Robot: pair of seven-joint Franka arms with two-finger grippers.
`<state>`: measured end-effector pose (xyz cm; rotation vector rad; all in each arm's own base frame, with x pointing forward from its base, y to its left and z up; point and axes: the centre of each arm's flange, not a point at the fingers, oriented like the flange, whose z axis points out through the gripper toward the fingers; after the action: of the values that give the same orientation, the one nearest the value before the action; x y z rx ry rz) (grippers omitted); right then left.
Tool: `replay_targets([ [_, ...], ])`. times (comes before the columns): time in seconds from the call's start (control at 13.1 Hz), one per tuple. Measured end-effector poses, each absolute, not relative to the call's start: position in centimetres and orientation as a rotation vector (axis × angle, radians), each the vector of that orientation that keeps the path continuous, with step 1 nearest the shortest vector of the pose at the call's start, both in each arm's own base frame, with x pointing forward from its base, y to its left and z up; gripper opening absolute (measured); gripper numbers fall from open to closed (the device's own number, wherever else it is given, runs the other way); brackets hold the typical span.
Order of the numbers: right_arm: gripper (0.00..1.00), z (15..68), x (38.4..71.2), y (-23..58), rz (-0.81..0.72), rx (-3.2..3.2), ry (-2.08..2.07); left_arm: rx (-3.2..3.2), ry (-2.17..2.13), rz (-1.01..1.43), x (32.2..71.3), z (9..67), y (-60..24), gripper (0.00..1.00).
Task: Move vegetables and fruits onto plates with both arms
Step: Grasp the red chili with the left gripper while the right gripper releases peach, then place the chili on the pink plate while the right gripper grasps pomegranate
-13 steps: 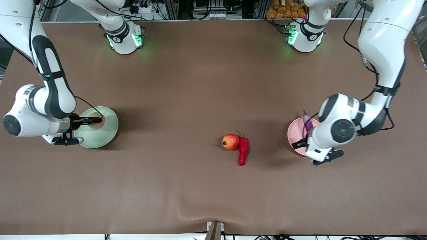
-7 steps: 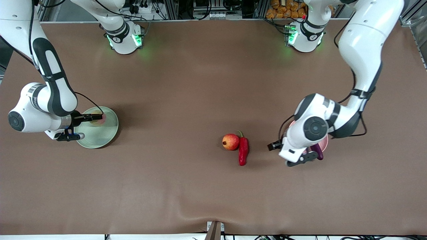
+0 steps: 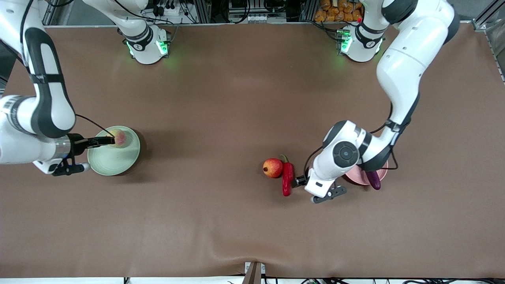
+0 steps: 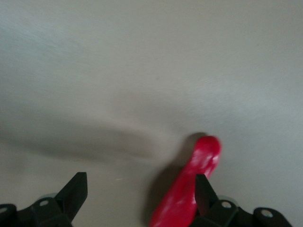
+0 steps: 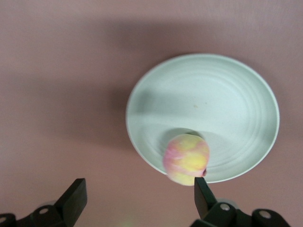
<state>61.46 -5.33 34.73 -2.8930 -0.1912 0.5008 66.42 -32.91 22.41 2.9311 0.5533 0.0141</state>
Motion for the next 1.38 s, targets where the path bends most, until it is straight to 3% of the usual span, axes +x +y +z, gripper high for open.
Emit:
replay_targets([
  [0.53,1.00,44.4,64.3,-2.8,0.372,-2.836,-0.096,2.953,0.608,0.047,64.6,18.0,-37.7,0.96],
  [0.61,1.00,45.4,64.5,-2.0,0.364,-2.808,-0.011,2.954,0.612,0.041,64.6,17.6,-37.6,0.87],
  [0.84,1.00,47.2,64.9,3.4,0.380,-2.790,0.181,2.956,0.621,0.050,65.2,18.3,-37.0,0.47],
  [0.99,1.00,47.5,64.5,9.7,0.412,-2.806,0.249,3.006,0.633,0.014,66.0,19.9,-35.3,0.29],
  [1.38,1.00,45.1,63.6,26.3,0.358,-2.732,0.563,3.164,0.509,-0.117,68.4,27.7,-25.9,0.29],
])
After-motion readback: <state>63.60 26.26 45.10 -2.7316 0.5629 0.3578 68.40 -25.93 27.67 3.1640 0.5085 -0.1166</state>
